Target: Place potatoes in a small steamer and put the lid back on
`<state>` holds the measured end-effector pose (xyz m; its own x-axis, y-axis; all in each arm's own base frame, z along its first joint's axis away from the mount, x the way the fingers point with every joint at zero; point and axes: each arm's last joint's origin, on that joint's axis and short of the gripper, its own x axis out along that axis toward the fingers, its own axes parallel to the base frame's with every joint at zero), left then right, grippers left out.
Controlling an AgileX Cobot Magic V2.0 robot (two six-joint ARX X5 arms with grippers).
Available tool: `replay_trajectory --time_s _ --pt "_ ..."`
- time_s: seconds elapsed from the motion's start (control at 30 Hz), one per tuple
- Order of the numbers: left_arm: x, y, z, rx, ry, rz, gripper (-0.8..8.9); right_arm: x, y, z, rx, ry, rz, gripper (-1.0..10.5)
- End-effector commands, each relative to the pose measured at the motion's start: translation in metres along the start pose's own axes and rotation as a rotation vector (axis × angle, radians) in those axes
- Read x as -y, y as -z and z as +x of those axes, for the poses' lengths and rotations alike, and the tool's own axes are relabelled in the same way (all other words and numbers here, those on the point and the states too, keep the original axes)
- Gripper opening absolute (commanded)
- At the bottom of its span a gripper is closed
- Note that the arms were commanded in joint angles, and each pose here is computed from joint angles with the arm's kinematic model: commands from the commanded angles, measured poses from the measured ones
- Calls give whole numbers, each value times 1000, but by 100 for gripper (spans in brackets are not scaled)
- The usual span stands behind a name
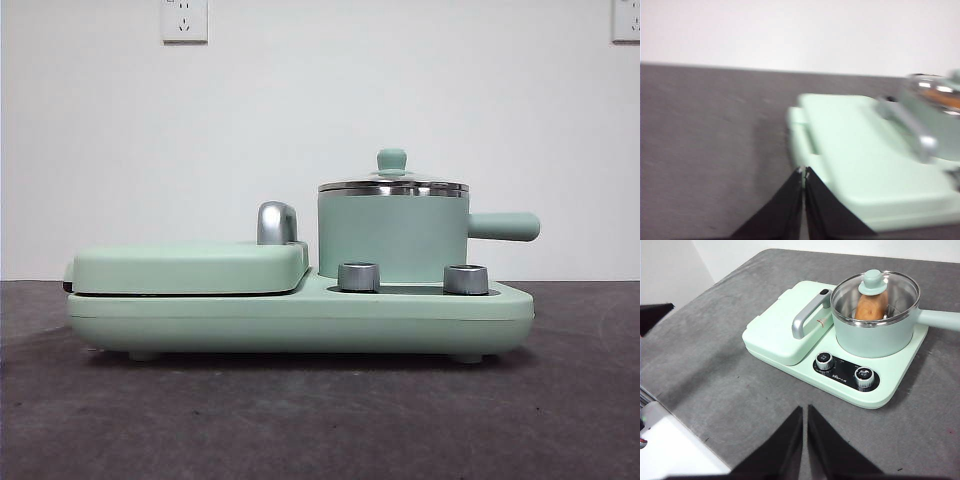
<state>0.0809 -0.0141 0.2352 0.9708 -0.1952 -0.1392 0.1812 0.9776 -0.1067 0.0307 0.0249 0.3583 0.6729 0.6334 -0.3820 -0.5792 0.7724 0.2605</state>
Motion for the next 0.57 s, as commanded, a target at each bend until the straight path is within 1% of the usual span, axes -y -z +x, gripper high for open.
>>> replay_trajectory --time_s 0.03,0.17,0.27,0.37,0.47,0.57 --pt "-7 26 8 28 -59 70 5 -1 -2 -1 13 -8 -12 14" --pt "-14 59 16 1 -95 46 5 -1 -2 -1 12 -8 -13 14" --pt "-15 72 20 -33 -100 45 5 -1 -2 -1 12 -8 -13 14" --pt "-17 81 23 -59 -103 44 5 -1 -2 -1 12 -8 -12 14" --pt "-17 82 25 -31 -103 46 5 -1 -2 -1 13 -8 -13 14" --pt "-17 82 25 -30 -102 46 5 -1 -2 -1 13 -8 -13 14"
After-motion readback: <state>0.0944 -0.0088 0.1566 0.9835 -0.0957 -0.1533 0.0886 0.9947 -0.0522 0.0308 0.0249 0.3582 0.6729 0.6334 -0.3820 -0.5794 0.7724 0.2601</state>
